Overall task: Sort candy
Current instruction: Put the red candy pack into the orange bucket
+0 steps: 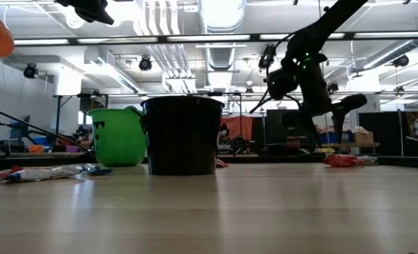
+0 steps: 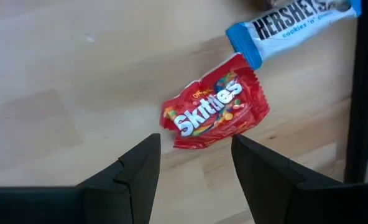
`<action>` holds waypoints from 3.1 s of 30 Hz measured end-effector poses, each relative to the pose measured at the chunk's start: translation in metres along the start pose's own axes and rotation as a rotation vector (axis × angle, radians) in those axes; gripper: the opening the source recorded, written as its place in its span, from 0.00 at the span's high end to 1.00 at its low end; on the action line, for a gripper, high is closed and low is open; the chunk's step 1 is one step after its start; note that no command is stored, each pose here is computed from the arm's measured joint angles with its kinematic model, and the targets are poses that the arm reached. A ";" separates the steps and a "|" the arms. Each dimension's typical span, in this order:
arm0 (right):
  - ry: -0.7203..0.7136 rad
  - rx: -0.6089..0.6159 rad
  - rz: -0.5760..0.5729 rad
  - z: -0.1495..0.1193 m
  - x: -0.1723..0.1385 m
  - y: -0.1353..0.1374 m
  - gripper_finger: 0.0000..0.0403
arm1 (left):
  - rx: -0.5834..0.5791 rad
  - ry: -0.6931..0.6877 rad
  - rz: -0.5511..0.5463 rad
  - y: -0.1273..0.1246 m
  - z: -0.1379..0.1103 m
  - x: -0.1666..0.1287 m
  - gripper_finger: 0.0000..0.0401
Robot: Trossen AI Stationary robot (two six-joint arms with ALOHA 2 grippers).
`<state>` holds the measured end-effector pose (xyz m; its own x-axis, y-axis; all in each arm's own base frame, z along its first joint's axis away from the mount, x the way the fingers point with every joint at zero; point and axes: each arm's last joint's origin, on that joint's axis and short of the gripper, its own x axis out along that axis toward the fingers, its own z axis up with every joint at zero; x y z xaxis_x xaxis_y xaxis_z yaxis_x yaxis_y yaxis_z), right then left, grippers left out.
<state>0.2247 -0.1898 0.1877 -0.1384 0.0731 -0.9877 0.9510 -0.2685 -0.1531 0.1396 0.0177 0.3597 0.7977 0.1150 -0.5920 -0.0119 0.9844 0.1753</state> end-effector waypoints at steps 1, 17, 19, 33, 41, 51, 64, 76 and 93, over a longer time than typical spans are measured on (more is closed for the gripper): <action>0.000 0.008 0.004 -0.001 0.000 -0.002 0.52 | 0.001 0.003 -0.001 0.000 0.000 0.001 0.63; 0.015 0.009 -0.014 -0.008 0.030 -0.013 0.52 | -0.003 0.027 -0.006 0.000 0.000 0.006 0.63; 0.020 0.008 -0.023 -0.006 0.033 -0.015 0.52 | -0.006 0.026 -0.006 0.000 0.000 0.006 0.63; 0.033 -0.001 0.051 -0.003 0.055 -0.018 0.71 | -0.033 0.027 -0.007 0.000 0.000 0.006 0.63; 0.026 -0.017 0.059 -0.002 0.052 -0.016 0.97 | -0.036 0.027 -0.007 0.000 0.000 0.006 0.63; 0.014 -0.067 0.146 -0.013 0.030 -0.017 0.98 | -0.026 0.027 -0.006 0.000 0.000 0.006 0.63; -0.127 -0.202 0.395 -0.052 -0.031 -0.038 0.98 | -0.010 0.014 -0.002 0.000 0.002 0.006 0.63; -0.229 -0.419 0.584 -0.092 -0.074 -0.029 0.98 | -0.072 -0.072 0.013 0.002 0.010 0.006 0.63; -0.400 -0.860 0.899 -0.150 -0.173 0.025 0.98 | -0.213 -0.141 0.013 0.003 0.016 0.006 0.74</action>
<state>0.3142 -0.0652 0.3595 0.7036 -0.1377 -0.6972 0.6036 0.6336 0.4840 0.1539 0.0194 0.3698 0.8729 0.1226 -0.4722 -0.1373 0.9905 0.0034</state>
